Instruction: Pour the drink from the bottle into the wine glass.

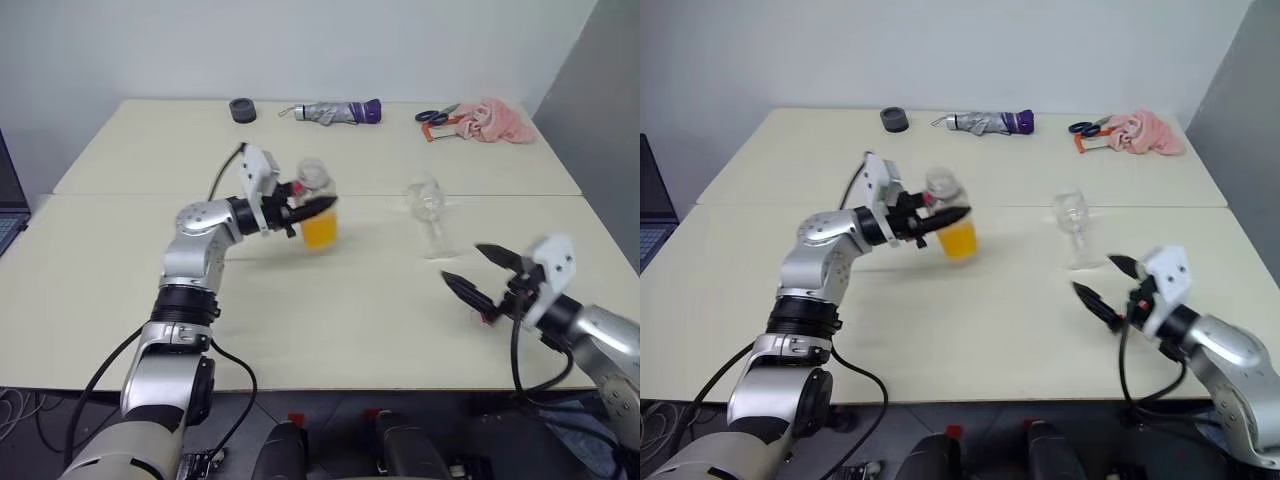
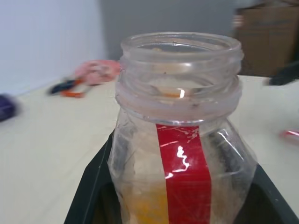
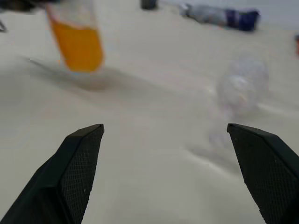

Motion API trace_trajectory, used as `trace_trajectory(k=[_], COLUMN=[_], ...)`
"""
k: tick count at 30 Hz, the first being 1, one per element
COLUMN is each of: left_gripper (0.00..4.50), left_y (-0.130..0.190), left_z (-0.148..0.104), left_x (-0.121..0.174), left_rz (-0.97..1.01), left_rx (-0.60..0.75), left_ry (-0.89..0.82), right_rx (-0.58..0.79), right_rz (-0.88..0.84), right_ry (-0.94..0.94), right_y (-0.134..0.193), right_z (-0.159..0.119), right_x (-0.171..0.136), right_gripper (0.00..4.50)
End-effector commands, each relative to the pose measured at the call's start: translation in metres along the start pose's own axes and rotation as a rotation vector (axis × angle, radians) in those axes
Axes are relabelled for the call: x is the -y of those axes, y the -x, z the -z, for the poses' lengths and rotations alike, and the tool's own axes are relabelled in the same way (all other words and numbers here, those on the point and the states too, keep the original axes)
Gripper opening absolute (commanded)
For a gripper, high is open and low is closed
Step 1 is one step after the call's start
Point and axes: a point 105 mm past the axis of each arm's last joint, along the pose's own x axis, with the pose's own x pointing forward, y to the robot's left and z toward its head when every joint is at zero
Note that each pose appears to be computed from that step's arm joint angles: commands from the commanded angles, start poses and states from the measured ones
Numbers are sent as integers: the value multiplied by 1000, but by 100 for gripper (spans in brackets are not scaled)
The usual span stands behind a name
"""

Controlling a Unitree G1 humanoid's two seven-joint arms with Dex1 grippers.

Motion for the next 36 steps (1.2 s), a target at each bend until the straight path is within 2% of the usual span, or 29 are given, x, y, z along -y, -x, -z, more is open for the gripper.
trace_trajectory(k=[1, 6, 10, 17, 21, 23, 29, 30, 36], left_gripper=[178, 178, 178, 178, 178, 251, 431, 446, 446], left_y=[26, 52, 62, 71, 76, 75, 71, 71, 77], left_z=[-12, -5, -3, 10, 27, 33, 40, 41, 47], left_x=[-51, -77, -82, -87, -90, -89, -82, -81, -73], left_rz=[-326, -521, -567, -637, -694, -702, -686, -687, -700], left_rx=[18, -22, 0, -16, -50, -58, -58, -60, -93], left_ry=[-46, -52, -22, 8, 32, 39, 44, 41, -46], right_rx=[43, 70, 79, 41, 34, 35, 30, 27, 5], right_rz=[-213, -276, -310, -342, -354, -354, -342, -343, -362], right_ry=[58, 99, 129, 163, 165, 164, 148, 144, 131], right_y=[-41, -88, -117, -129, -132, -132, -129, -127, -120], right_z=[-22, -30, -32, -26, -26, -27, -26, -25, -19], right_x=[-38, -49, -63, -74, -77, -78, -77, -77, -81], right_gripper=[450, 450, 450, 450, 450, 450, 450, 450, 450])
